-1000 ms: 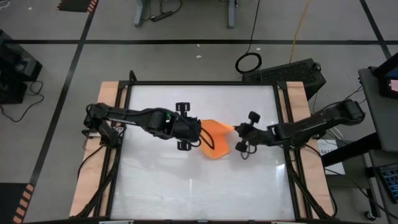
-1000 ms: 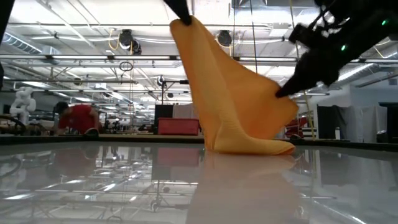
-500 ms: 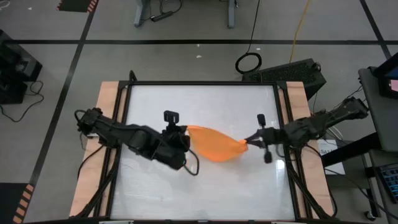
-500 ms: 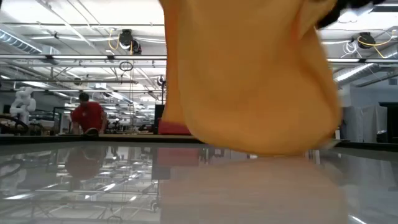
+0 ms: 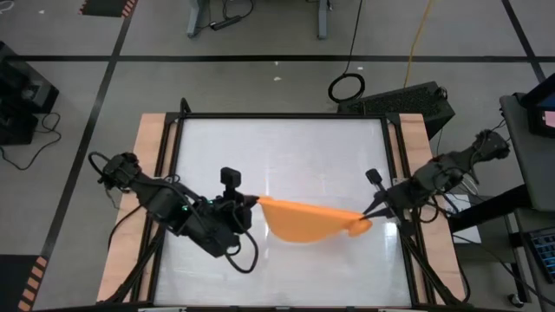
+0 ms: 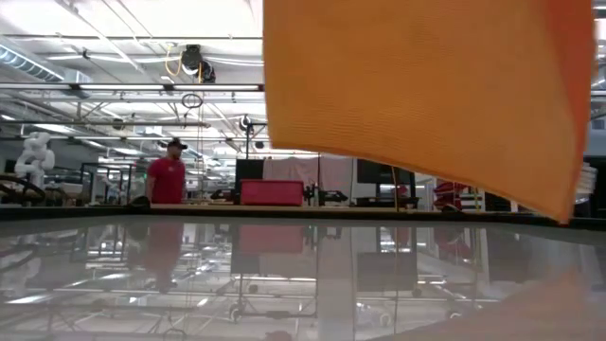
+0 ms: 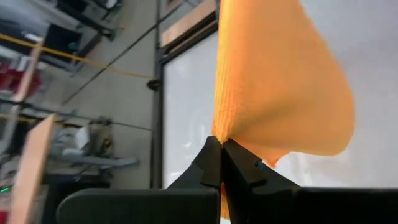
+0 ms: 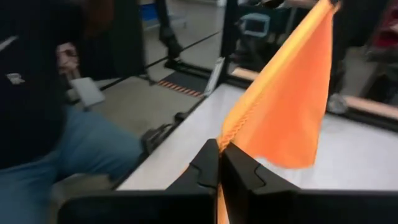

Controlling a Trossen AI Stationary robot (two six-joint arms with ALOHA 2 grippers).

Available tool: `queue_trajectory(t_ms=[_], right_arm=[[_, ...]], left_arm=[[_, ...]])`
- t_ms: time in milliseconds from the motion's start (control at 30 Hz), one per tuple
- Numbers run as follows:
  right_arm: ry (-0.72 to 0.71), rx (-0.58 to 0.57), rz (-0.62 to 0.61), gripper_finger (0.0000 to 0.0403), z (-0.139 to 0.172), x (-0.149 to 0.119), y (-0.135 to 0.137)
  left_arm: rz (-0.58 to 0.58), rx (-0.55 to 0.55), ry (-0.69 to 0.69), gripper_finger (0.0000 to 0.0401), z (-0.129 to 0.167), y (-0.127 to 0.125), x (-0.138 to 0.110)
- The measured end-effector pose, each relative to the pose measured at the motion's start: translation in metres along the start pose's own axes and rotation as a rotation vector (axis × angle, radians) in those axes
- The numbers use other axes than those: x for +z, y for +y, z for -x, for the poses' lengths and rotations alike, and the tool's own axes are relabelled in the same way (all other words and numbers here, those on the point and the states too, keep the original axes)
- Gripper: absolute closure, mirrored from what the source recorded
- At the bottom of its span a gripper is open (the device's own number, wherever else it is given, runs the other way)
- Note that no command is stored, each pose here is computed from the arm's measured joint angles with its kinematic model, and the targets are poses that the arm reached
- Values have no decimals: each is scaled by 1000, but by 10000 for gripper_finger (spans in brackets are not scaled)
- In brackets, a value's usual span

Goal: Roll towel
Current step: Fold the orange towel

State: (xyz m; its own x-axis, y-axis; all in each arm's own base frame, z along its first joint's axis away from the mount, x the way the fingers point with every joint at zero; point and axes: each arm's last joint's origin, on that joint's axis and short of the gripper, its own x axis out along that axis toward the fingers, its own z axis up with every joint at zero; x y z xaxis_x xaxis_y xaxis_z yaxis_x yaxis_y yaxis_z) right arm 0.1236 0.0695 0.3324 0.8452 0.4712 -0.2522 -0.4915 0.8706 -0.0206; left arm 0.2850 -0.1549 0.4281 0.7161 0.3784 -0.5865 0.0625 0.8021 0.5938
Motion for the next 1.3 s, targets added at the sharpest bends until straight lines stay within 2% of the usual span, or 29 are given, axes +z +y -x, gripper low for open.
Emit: queue_trajectory(t_ms=[133,267,467,667,900,1000,1133,1300], right_arm=[[94,14,-64,402,-3,-6,3],[271,-88,-127,402,-11,-22,-1],[554,-329,-107,402,-28,-47,-16],[740,-583,-35,402,-40,-63,-41],[914,-735,7,402,-56,-81,-73],[986,-771,10,402,-63,-90,-86],[1067,-790,-14,402,-71,-103,-100],[1127,-722,-79,403,-84,-119,-109]], left_arm=[[29,-23,16,397,-1,-2,-2],[53,3,82,397,-19,4,-8],[59,57,313,397,-90,11,-32],[63,110,542,397,-161,18,-68],[58,132,695,397,-212,24,-99],[58,128,726,397,-225,25,-105],[82,64,746,389,-239,20,-110],[83,-15,752,336,-246,7,-109]])
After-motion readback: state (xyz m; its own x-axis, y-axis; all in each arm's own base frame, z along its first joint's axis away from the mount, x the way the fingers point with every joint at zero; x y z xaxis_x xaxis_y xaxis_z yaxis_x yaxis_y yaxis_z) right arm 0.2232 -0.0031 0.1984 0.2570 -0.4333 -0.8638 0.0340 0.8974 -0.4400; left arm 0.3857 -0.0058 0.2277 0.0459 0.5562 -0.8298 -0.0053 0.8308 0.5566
